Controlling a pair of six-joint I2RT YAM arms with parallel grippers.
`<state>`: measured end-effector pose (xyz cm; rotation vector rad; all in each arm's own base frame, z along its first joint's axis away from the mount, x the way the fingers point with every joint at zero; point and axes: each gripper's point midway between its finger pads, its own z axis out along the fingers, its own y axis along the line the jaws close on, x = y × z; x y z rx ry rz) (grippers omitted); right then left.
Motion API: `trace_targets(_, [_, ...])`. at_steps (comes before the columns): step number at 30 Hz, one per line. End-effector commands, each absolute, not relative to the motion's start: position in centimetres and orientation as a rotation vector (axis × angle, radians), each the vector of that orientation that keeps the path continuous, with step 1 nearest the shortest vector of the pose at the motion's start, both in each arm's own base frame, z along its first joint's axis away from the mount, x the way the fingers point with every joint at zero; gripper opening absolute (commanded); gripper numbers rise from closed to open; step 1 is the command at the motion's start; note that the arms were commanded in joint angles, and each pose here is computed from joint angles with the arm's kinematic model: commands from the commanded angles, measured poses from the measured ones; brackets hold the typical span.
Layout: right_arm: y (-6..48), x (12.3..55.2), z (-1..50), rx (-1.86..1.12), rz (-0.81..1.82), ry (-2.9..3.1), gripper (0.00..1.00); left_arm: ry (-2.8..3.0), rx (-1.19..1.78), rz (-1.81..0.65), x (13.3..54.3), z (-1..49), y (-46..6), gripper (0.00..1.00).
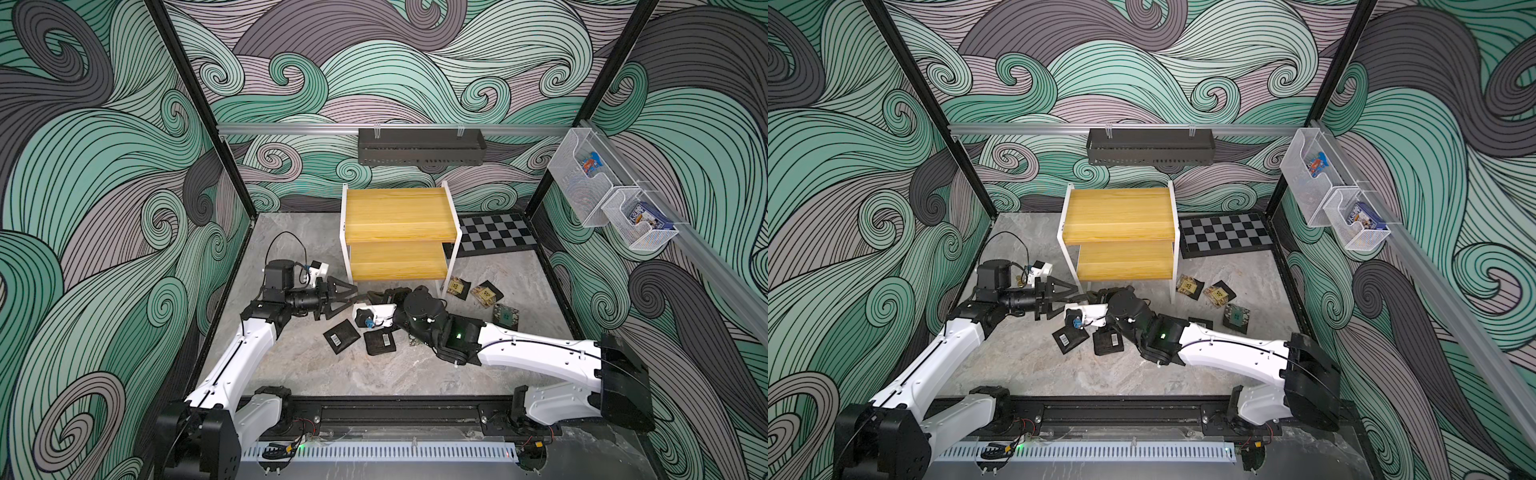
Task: Remove the tea bags from the shelf
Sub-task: Place the tea bag at the center of the board.
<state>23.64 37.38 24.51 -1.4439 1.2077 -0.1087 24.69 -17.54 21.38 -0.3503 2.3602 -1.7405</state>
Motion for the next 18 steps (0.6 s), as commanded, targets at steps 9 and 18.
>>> trace_targets(9, [37.2, 23.7, 26.1, -1.379, -0.123, 1.172, 0.0, 2.342, -0.312, -1.72, 24.8, 22.3, -17.5, 0.62])
trace_targets(18, [38.9, 21.5, 24.5, -1.431, -0.036, 1.165, 0.0, 2.316, -0.328, -1.737, 25.4, 22.5, -17.5, 0.39])
